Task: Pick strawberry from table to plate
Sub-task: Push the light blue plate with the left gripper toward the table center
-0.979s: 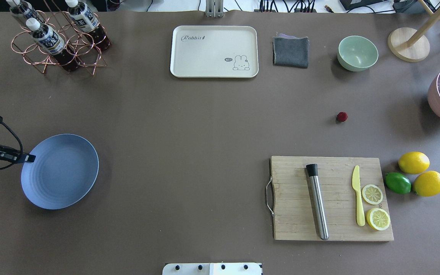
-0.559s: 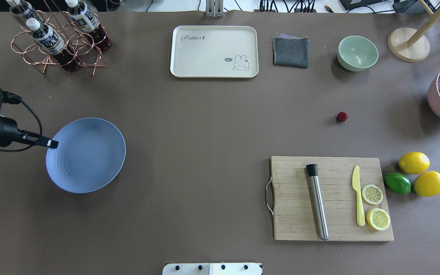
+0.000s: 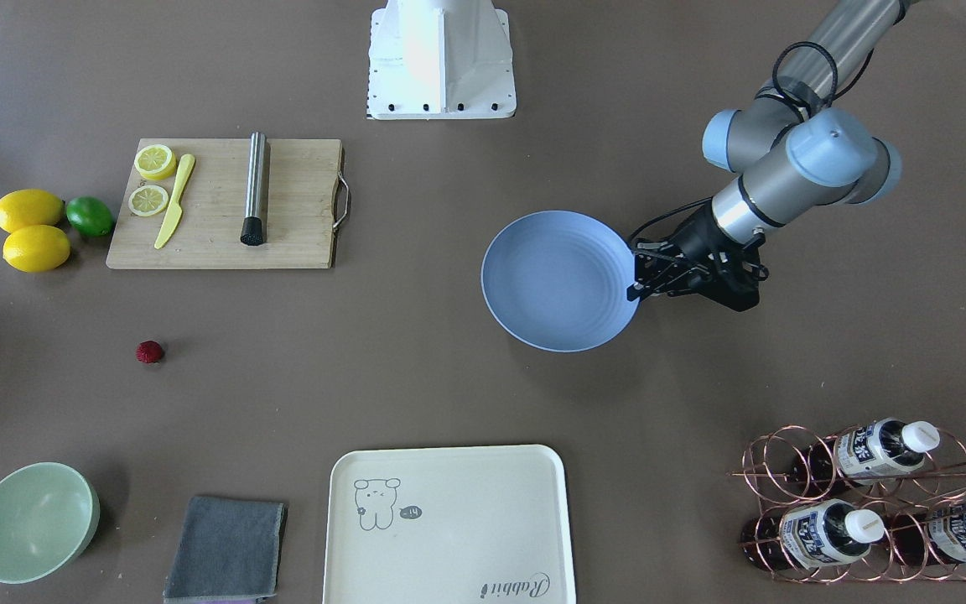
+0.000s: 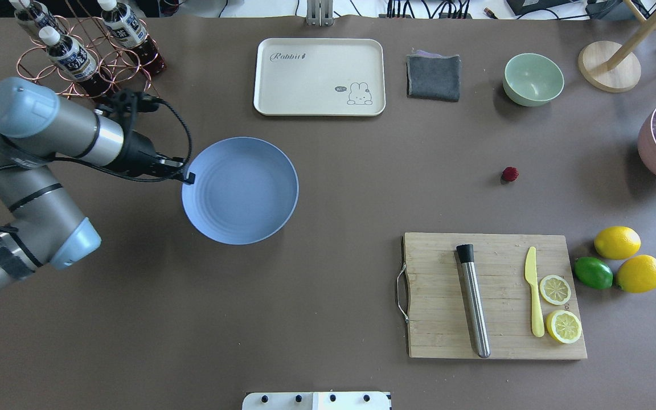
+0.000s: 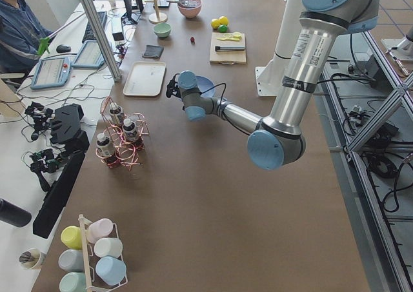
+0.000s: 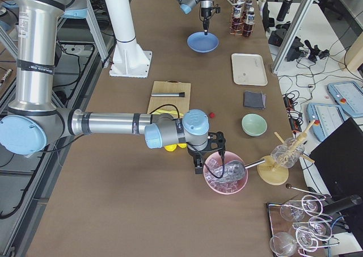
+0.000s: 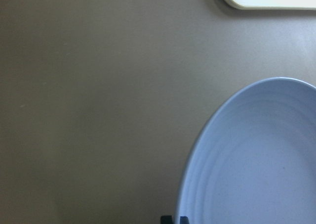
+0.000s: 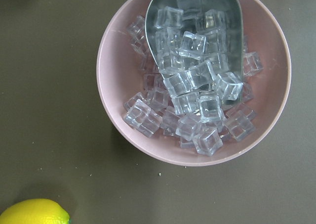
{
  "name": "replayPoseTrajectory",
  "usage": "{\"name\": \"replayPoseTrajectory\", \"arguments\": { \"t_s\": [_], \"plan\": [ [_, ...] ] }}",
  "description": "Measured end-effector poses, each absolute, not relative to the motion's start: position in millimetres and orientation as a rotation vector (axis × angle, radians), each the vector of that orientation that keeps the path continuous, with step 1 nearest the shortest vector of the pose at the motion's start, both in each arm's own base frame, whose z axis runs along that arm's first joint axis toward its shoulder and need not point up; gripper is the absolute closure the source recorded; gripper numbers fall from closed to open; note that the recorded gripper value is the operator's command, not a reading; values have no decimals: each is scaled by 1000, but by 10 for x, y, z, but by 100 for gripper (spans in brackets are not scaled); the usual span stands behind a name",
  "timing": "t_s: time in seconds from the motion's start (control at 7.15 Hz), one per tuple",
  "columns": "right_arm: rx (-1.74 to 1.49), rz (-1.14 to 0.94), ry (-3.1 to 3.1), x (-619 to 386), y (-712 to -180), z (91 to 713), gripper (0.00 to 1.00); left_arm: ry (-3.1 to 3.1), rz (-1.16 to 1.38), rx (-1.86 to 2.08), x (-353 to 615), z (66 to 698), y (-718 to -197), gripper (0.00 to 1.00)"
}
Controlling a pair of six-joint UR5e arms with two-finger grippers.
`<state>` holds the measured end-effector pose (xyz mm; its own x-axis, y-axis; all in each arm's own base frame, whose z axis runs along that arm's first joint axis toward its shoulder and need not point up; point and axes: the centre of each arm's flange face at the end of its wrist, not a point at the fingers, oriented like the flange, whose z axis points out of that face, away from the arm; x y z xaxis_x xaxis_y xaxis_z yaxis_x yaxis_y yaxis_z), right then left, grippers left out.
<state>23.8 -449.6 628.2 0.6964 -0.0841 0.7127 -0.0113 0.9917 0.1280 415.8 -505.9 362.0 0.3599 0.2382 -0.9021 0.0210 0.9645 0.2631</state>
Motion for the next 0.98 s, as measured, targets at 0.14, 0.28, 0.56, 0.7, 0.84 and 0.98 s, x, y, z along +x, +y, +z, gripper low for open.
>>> {"name": "replayPoseTrajectory", "arguments": {
  "t_s": [0.14, 0.28, 0.56, 0.7, 0.84, 0.98],
  "plan": [
    [124, -45, -801, 214, -4503, 6278, 0, 1170, 139, 256, 4579, 3306, -4972, 100],
    [122, -49, -802, 194, -4507, 6276, 0, 1149, 135, 262, 4924, 3113, -4883, 100],
    [119, -56, -802, 160, -4514, 6276, 0, 1123, 120, 266, 5278, 3031, -4857, 3],
    [118, -59, -803, 142, -4518, 6273, 0, 1119, 119, 268, 5326, 3028, -4860, 2],
    [116, -58, -804, 115, -4528, 6255, 0, 1116, 118, 274, 5305, 3026, -4884, 2],
    [110, -45, -807, 56, -4565, 6201, 0, 1112, 110, 281, 5168, 3055, -4962, 2]
  ]
}}
